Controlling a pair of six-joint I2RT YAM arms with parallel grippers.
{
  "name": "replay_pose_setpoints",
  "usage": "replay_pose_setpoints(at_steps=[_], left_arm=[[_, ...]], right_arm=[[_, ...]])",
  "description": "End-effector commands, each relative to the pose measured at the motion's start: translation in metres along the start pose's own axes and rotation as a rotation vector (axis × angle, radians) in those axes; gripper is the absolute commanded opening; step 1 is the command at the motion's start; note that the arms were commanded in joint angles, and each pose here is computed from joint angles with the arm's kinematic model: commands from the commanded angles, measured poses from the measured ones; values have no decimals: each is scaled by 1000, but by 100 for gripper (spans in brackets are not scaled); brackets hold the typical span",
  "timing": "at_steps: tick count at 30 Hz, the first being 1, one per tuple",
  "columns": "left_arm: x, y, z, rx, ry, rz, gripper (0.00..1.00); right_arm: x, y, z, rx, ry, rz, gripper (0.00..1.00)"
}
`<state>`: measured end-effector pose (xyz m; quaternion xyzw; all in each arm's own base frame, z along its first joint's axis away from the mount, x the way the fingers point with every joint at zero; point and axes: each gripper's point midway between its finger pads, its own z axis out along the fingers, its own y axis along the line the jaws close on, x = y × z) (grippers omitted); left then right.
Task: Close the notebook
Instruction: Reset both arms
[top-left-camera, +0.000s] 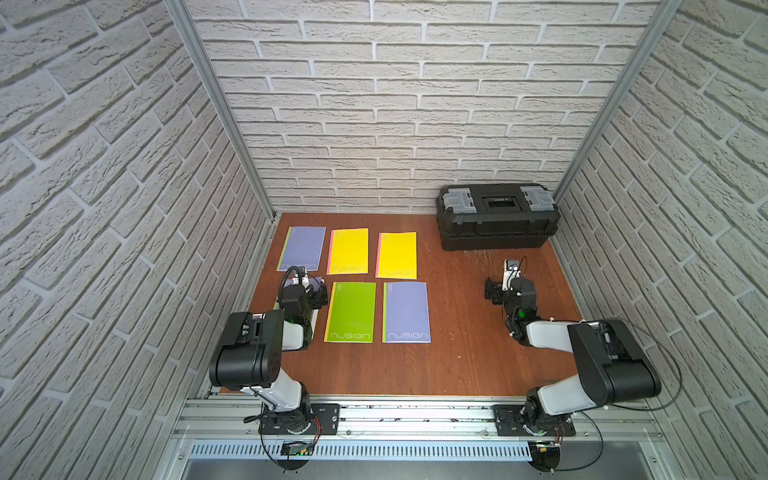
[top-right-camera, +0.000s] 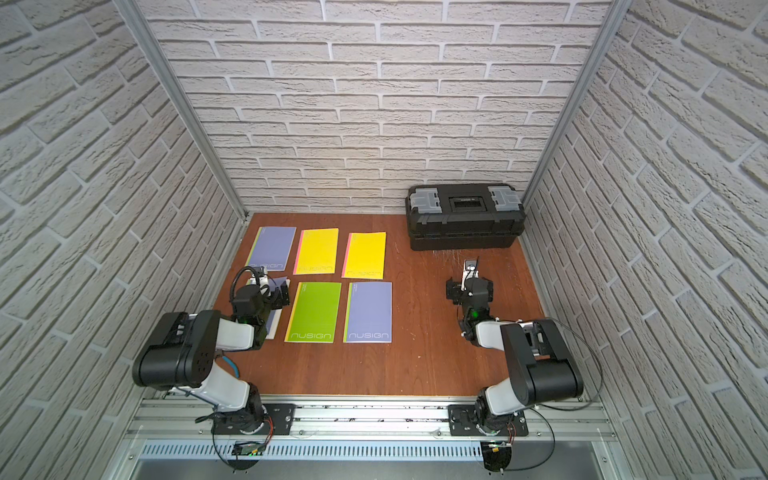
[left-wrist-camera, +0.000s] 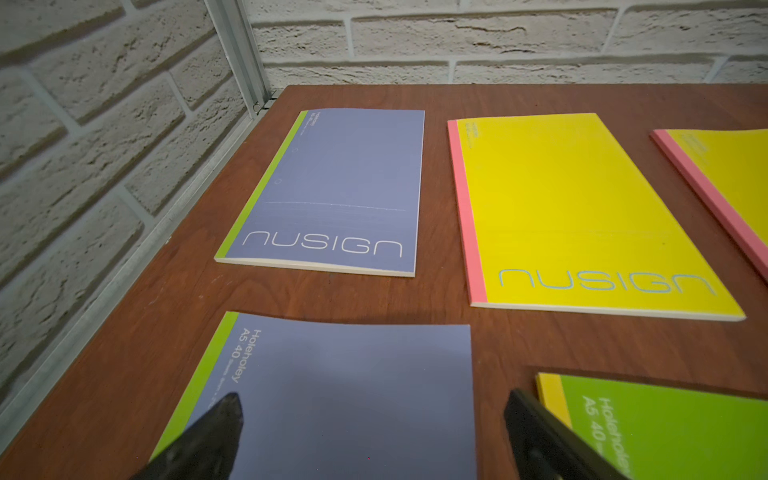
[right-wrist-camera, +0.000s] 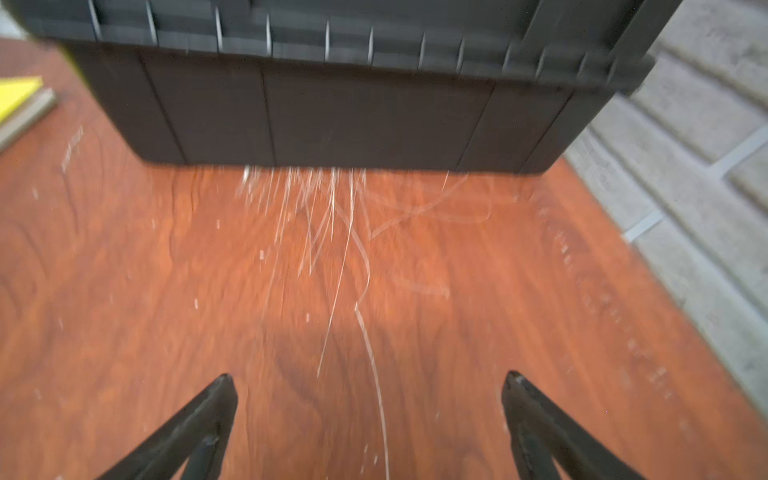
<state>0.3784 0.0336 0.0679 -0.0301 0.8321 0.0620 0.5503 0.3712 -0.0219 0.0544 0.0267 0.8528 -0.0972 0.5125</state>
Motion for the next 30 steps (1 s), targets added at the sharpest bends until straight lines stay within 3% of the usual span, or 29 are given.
replay_pose_setpoints(at_steps=[1,30], left_arm=[[-27,-5,5,32,-81,29,98],[-26,0,9,39,-52,-2,98]], right_arm=[[-47,-6,-6,1,-192,52,99],[-49,-1,-1,-26,-182,40,99]])
